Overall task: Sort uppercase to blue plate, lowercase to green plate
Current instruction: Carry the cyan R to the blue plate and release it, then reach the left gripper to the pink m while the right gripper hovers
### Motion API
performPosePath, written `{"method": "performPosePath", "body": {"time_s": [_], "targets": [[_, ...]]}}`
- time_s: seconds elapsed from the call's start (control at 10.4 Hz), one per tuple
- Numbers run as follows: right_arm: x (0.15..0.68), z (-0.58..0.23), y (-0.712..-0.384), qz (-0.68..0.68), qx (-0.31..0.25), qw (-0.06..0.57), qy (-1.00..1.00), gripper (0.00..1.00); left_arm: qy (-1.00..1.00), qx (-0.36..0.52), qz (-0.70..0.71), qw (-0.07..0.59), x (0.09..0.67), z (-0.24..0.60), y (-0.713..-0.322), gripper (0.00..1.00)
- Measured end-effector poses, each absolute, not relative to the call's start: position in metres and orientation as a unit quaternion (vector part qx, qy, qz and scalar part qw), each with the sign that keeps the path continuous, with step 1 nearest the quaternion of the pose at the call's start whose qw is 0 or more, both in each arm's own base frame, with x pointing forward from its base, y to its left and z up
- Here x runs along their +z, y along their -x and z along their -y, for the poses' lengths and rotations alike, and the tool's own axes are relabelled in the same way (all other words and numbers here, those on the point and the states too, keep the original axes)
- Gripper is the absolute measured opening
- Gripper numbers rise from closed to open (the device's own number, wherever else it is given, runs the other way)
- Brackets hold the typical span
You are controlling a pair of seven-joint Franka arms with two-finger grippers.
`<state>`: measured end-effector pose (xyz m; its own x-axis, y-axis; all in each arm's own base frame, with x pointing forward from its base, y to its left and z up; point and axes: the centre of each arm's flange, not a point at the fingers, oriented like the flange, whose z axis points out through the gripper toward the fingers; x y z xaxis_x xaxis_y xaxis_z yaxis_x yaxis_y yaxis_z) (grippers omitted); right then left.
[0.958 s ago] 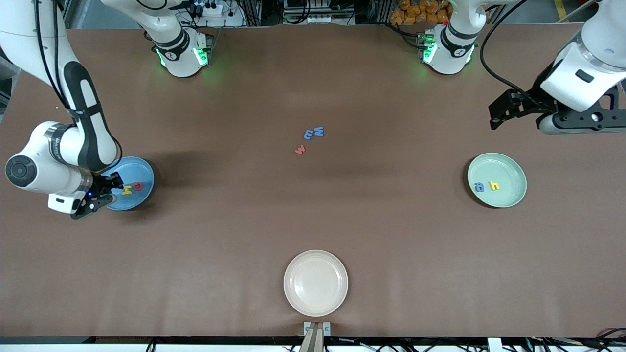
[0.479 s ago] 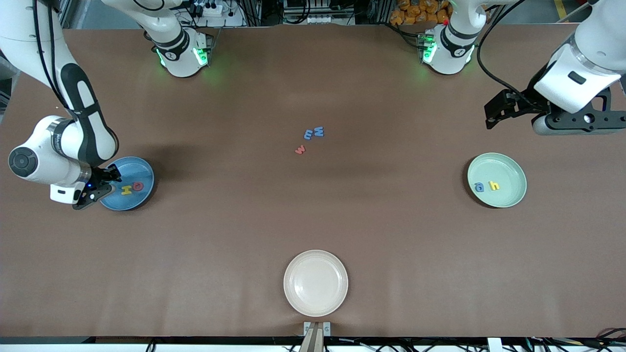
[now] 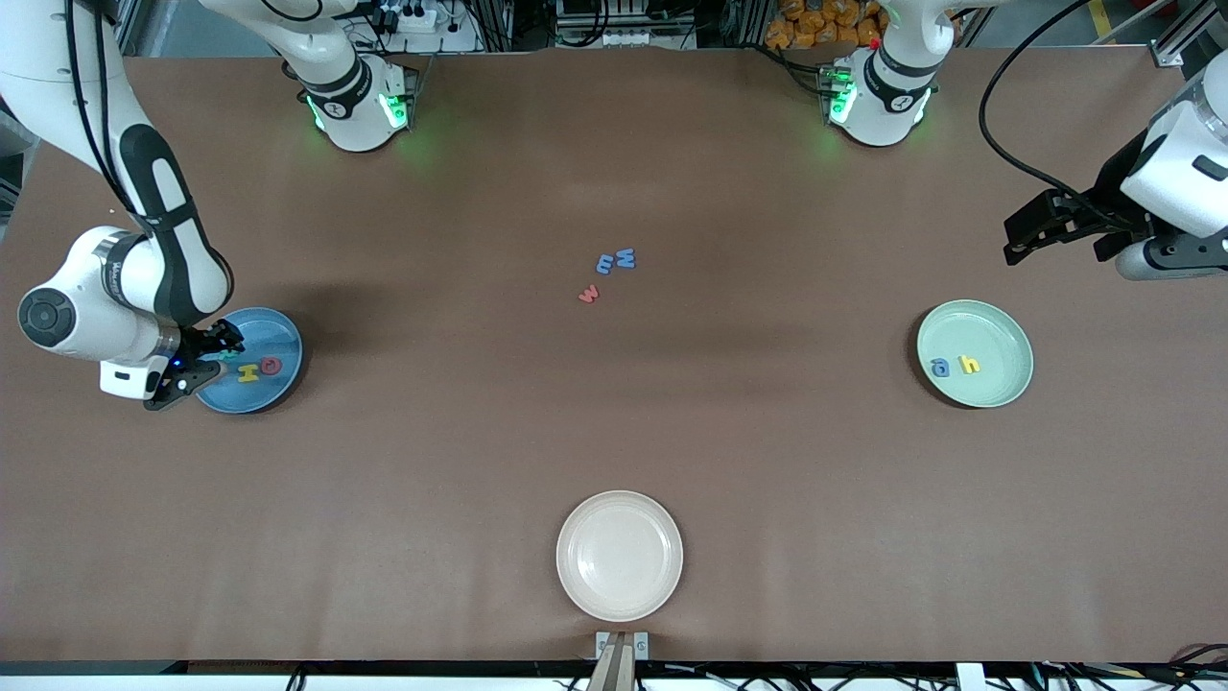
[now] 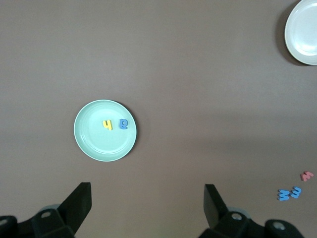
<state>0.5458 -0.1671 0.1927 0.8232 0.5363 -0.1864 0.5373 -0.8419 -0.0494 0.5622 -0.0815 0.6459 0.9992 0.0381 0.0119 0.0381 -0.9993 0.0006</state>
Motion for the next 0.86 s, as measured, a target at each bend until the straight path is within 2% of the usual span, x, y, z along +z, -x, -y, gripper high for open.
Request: {"method": "performPosePath", "body": {"time_s": [0.38, 0.67, 0.86], "targets": [[0.204, 0.143, -0.552, -0.246, -0.118, -0.043, -0.961, 0.71, -1.0, -0.003, 0.011, 0.0, 0.623, 0.092, -0.566, 1.0], [0.239, 0.095, -0.574, -0.216, -0.131, -0.048, -0.966, 0.72, -0.997, -0.017, 0.072, 0.006, 0.583, 0.194, -0.56, 1.0], [0.255, 0.072, -0.581, -0.198, -0.137, -0.048, -0.969, 0.74, -0.997, -0.037, 0.068, 0.009, 0.554, 0.275, -0.54, 1.0]]}}
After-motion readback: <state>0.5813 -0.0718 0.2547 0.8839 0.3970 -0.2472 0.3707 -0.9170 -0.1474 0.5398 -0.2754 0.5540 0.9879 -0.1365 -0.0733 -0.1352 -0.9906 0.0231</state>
